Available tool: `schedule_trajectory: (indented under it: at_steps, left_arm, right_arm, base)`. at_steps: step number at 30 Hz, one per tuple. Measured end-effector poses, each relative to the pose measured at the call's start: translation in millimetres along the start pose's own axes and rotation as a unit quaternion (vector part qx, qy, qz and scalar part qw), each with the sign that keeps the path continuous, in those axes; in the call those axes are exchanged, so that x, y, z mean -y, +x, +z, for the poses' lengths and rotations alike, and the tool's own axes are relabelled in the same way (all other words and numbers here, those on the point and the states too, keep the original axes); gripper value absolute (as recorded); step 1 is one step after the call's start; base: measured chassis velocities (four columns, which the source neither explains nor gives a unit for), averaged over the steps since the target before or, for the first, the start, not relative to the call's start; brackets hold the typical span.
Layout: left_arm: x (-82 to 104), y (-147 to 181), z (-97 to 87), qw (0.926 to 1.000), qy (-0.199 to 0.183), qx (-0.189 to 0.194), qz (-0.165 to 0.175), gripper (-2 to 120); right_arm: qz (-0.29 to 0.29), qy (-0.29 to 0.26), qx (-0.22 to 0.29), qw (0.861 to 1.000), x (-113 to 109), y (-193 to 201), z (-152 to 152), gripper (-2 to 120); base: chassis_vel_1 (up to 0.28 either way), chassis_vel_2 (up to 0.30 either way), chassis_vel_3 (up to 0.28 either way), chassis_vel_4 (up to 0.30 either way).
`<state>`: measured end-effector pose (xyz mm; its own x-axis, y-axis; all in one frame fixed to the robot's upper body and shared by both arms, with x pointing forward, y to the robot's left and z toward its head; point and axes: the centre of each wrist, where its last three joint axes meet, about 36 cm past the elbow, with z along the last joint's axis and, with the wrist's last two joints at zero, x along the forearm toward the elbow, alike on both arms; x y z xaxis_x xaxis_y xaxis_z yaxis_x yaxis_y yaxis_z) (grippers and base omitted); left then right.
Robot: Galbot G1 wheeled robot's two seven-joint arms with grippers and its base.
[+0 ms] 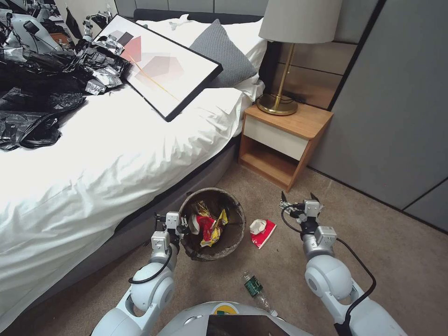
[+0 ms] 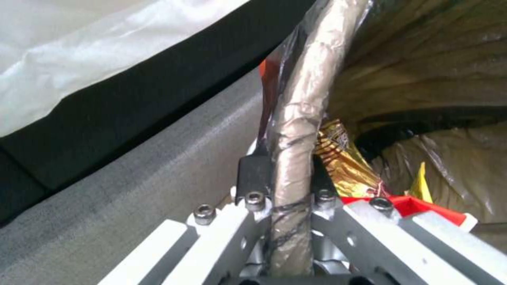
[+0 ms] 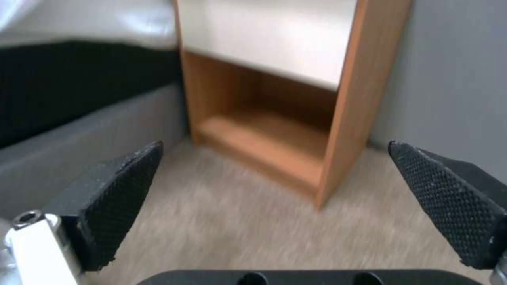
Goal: Pick up the trash bin, then pick up the garbage from the floor and place it into the trash bin.
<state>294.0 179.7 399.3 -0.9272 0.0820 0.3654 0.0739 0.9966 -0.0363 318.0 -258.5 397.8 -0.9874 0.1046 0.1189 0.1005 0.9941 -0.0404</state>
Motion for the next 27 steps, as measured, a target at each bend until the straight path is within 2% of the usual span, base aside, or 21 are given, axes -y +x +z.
schedule_trajectory:
  at_steps: [6, 8, 9, 11, 14, 22, 27]
  left_arm:
    - [-0.2, 0, 0.3, 1.0, -0.001, 0.0, 0.0, 0]
    - [-0.4, 1, 1.3, 1.0, -0.002, -0.001, -0.001, 0]
    - [-0.4, 1, 1.3, 1.0, -0.002, -0.001, -0.001, 0]
    - [0.6, 2, 2.2, 1.0, -0.002, -0.001, 0.0, 0]
    - [0.1, 2, 2.1, 1.0, -0.004, -0.001, 0.0, 0]
    - [-0.7, 1, 1.5, 1.0, -0.004, 0.0, 0.0, 0]
    - [-0.7, 1, 1.5, 1.0, -0.004, 0.0, 0.0, 0]
  right_arm:
    - [-0.007, -0.013, -0.03, 0.999, -2, -4, -5, 100]
    - [-0.016, -0.02, -0.068, 0.997, -2, -13, 0, 100]
    - [-0.016, -0.02, -0.068, 0.997, -2, -13, 0, 100]
    - [-0.016, -0.036, -0.11, 0.993, -4, -21, 11, 100]
    - [-0.014, -0.048, -0.136, 0.989, -8, -25, 21, 100]
    - [-0.009, -0.086, -0.191, 0.978, -20, -28, 40, 100]
    - [-0.008, -0.102, -0.208, 0.973, -24, -32, 44, 100]
  base:
    - [0.0, 0.0, 0.0, 0.0]
    - [0.0, 0.0, 0.0, 0.0]
    - [0.0, 0.0, 0.0, 0.0]
    - [0.0, 0.0, 0.0, 0.0]
    - [0.0, 0.0, 0.0, 0.0]
    - [0.0, 0.0, 0.0, 0.0]
    - [0.0, 0.0, 0.0, 0.0]
